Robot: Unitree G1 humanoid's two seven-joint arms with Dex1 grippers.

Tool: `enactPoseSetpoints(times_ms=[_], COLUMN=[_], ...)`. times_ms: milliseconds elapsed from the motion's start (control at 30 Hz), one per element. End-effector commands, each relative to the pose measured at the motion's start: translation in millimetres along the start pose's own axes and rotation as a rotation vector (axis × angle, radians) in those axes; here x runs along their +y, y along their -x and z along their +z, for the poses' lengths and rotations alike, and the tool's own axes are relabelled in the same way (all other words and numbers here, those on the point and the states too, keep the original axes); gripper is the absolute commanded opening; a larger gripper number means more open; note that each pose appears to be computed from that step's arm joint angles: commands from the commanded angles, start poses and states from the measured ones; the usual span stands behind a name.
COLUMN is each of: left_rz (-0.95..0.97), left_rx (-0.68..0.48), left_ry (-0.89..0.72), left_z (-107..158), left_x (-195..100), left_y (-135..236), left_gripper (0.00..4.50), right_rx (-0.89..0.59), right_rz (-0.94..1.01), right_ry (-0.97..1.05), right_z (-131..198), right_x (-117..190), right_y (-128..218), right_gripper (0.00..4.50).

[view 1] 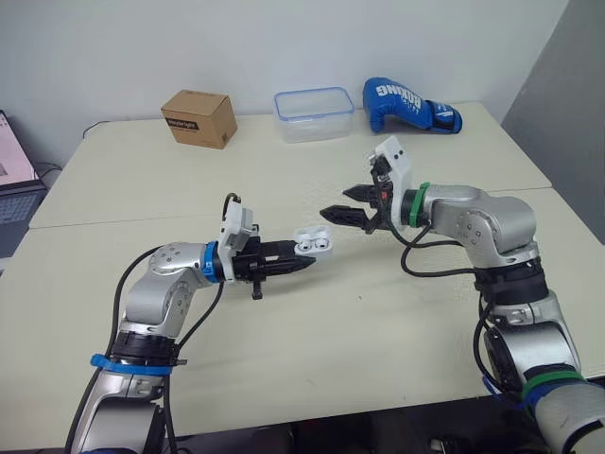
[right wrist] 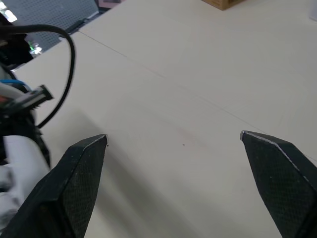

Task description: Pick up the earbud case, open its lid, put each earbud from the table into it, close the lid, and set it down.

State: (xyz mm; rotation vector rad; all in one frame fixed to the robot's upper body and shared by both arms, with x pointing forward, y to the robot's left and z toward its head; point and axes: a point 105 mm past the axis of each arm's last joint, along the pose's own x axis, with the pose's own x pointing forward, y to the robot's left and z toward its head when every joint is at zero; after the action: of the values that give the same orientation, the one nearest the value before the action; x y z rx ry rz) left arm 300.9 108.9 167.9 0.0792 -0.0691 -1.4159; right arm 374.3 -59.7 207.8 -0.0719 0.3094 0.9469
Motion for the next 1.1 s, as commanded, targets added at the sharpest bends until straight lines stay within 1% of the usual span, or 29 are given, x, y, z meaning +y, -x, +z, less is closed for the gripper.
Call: enactPoseSetpoints(times_ms=[33, 233, 333, 367, 467, 667, 867, 1100], left_rz=[-0.017, -0.018, -0.018, -0.019, -0.02, -0.021, -0.019, -0.01], left_rx=[-0.035, -0.034, -0.034, -0.034, -0.033, -0.034, -0.04, -0.048], left_ry=[-0.037, -0.037, -0.037, -0.037, -0.035, -0.031, -0.028, -0.014], left_z=[10.8, 10.6, 10.6, 10.5, 10.4, 10.3, 10.7, 10.1], left_x=[-4.6, -5.4, -5.3, -5.3, -5.5, -5.5, -5.0, -3.7], left_y=[-0.3, -0.6, -0.5, -0.5, -0.3, -0.3, -1.4, -1.3], left_gripper=[0.79, 0.79, 0.79, 0.79, 0.79, 0.79, 0.79, 0.79], right_rx=[0.015, 0.021, 0.028, 0.026, 0.017, 0.036, 0.06, 0.04], right_rz=[-0.04, -0.034, 0.038, 0.071, 0.151, 0.234, 0.263, 0.31], right_ry=[0.044, 0.043, 0.052, 0.057, 0.082, 0.117, 0.14, 0.153], right_z=[2.0, -0.8, -1.7, -0.6, 3.3, 1.8, -4.2, 2.7], right_x=[-6.3, -6.3, 6.7, 13.2, 30.8, 53.2, 65.7, 78.8], right_y=[2.6, 3.4, 3.9, 4.3, 5.4, 5.6, 4.3, 9.4], right_gripper=[3.56, 1.27, 0.14, 0.03, 0.03, 0.03, 0.03, 0.03])
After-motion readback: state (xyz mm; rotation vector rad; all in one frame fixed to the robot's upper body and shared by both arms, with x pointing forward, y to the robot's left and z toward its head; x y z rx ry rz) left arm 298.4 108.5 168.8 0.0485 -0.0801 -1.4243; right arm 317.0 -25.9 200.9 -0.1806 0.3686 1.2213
